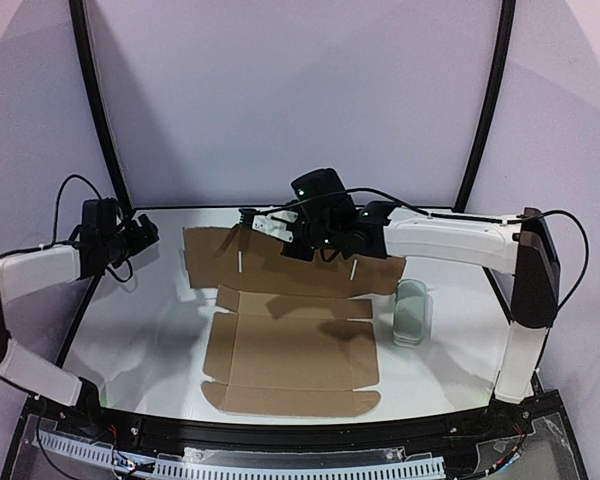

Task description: Fold the paper box

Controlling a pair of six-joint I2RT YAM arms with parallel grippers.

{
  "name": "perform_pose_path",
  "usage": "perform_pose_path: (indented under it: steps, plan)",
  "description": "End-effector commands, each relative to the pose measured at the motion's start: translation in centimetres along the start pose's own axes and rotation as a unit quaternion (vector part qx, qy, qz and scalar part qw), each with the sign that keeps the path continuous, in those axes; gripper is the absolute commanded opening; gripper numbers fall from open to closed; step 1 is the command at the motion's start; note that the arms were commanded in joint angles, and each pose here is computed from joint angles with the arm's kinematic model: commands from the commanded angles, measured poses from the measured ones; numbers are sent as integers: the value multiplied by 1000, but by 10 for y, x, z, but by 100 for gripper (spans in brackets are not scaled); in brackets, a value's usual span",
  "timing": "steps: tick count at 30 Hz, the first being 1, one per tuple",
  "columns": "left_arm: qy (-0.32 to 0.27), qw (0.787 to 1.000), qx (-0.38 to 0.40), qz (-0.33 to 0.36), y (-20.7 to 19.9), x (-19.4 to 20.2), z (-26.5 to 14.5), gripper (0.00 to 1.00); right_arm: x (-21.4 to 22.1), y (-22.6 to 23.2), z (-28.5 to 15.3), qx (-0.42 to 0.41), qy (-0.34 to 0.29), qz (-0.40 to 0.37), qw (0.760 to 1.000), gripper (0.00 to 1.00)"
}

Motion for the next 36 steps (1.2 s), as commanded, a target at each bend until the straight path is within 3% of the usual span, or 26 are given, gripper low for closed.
perform_pose_path:
  steps: [1, 6, 10, 14, 24, 28, 30, 31, 36]
  plan:
    - [60, 995, 65, -41, -16, 3, 25, 99, 1, 16, 11, -32, -6, -4, 999, 0]
    - [152, 979, 131, -21, -31, 36, 36, 99, 4, 3, 16, -2, 14, 7, 1000, 0]
    - [132, 977, 153, -70, -15, 49, 6, 99, 9, -19, 17, 41, 47, 45, 997, 0]
    - [92, 965, 230, -90, -23, 51, -30, 99, -2, -24, 10, 38, 32, 79, 996, 0]
    - [68, 983, 165, -45, -16, 40, -10, 99, -31, -25, -18, 31, -30, 75, 996, 0]
    - [81, 979, 181, -42, -31, 34, -2, 99, -40, -24, -30, 27, -72, 78, 994, 0]
    - [130, 966, 221, -34, -47, 45, 1, 99, -43, -28, -35, 31, -81, 84, 993, 0]
    - [165, 949, 266, -25, -62, 52, -6, 99, -42, -31, -36, 36, -77, 86, 993, 0]
    - [190, 932, 307, 22, -77, 70, -19, 97, -43, -41, -38, 58, -77, 95, 991, 0]
Point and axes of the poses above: each gripper's point midway between its finger pads, its own z axis out along the fingers, its own y axis along the line the jaws close on, x = y × z, the point moved 2 cm from there along -z, back along the fingers, and after that the axes turned 15 degrees about -z, right-handed, at the moved point
